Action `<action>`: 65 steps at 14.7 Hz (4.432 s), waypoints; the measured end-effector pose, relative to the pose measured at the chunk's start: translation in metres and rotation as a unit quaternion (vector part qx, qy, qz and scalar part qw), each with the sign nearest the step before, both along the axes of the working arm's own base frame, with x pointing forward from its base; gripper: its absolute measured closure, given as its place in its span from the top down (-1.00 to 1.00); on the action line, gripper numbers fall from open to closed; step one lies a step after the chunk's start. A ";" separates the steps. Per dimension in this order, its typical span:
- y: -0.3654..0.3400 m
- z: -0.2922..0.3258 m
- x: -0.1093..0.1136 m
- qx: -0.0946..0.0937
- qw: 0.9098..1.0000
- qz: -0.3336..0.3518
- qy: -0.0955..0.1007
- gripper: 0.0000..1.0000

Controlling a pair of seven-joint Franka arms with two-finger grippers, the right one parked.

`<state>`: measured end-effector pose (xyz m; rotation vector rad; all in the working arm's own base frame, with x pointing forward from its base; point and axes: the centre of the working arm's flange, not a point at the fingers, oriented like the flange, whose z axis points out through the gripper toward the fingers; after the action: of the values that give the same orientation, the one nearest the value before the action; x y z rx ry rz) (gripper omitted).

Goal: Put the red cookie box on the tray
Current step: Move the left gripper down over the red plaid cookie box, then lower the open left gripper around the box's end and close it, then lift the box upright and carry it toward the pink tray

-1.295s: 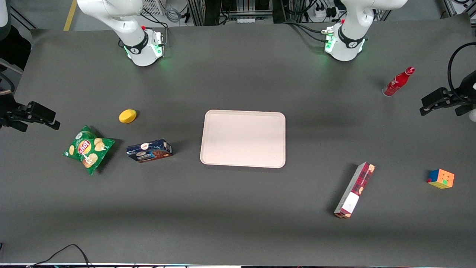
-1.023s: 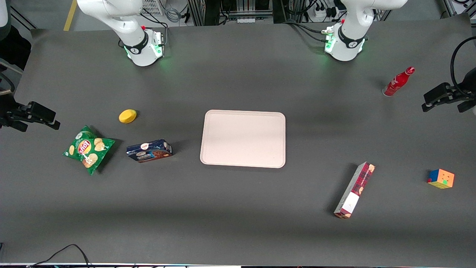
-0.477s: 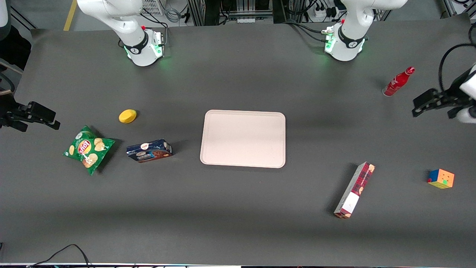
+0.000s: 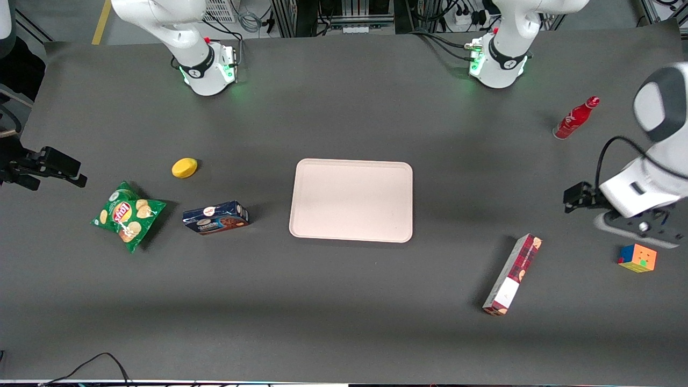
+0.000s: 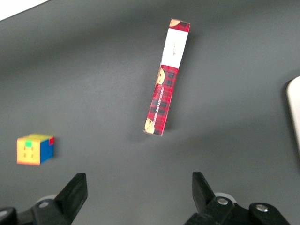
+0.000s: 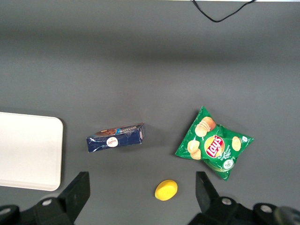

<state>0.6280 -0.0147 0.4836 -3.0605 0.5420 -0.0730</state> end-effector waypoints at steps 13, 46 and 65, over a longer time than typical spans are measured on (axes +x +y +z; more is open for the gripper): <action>-0.042 -0.187 0.042 0.010 0.994 -0.108 0.015 1.00; -0.058 -0.205 0.080 -0.040 0.997 -0.064 -0.009 -0.52; -0.295 -0.148 -0.129 -0.089 0.987 0.136 0.009 -0.53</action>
<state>0.4992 -0.3094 0.3353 -3.2777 0.1196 -0.0911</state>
